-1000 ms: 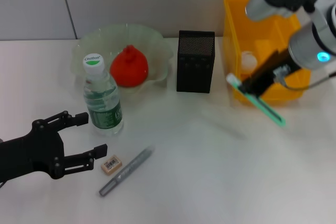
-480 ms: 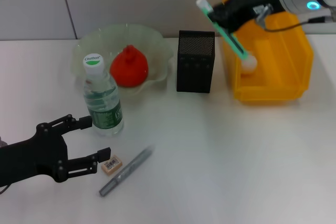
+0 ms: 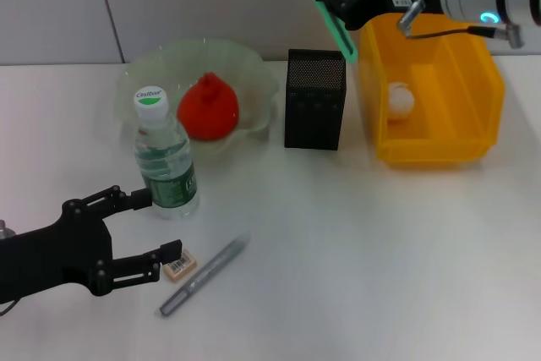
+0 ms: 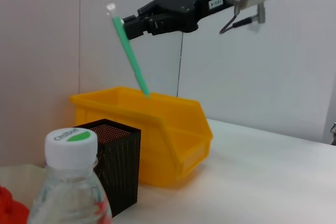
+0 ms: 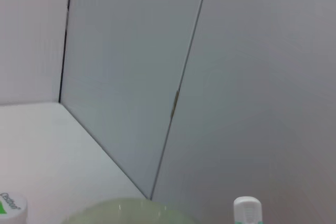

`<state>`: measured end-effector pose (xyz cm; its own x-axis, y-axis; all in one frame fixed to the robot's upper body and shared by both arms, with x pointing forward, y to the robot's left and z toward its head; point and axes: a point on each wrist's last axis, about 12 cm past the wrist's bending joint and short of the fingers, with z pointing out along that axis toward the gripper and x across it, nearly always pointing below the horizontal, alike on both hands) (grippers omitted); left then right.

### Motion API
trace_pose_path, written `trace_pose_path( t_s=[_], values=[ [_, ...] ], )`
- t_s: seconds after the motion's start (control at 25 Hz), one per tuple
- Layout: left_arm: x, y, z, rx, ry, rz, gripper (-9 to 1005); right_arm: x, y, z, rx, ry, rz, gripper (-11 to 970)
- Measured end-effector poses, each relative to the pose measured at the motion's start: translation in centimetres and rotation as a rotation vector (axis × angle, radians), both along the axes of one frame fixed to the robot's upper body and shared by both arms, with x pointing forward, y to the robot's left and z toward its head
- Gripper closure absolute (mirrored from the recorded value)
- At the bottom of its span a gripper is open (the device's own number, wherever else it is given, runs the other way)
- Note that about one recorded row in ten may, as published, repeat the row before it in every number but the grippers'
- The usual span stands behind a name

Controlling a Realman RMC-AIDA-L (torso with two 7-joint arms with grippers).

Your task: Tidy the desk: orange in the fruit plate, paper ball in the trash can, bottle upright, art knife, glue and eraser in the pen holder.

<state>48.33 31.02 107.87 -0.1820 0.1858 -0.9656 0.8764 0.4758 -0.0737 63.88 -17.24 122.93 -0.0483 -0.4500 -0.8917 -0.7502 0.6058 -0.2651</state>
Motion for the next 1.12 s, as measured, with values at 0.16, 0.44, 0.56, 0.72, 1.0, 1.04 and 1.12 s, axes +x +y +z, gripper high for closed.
trace_pose_path(
  t_s=[0.16,0.44,0.56,0.72,1.0,1.04,1.12],
  values=[
    [0.2,-0.2,0.0,-0.006,0.002,-0.006,132,0.3,-0.4,-1.1,0.035,-0.021,0.024,864],
    [0.4,-0.4,0.0,-0.008,0.001,-0.011,132,0.9,-1.2,-2.9,0.089,-0.096,0.062,863],
    [0.4,-0.4,0.0,-0.008,0.001,-0.012,132,0.9,-1.4,-3.3,0.102,-0.110,0.064,862],
    [0.5,-0.5,0.0,-0.009,0.000,-0.014,133,1.4,-1.8,-4.4,0.119,-0.125,0.057,862],
    [0.5,-0.6,-0.1,-0.015,0.006,-0.016,132,1.9,-2.2,-6.2,0.121,-0.114,0.042,861],
    [0.5,-0.6,-0.1,-0.015,0.006,-0.016,132,1.9,-2.2,-6.2,0.121,-0.114,0.042,860],
    [0.5,-0.6,-0.2,-0.017,0.010,-0.016,132,1.9,-2.2,-6.4,0.122,-0.112,0.041,860]
  ],
)
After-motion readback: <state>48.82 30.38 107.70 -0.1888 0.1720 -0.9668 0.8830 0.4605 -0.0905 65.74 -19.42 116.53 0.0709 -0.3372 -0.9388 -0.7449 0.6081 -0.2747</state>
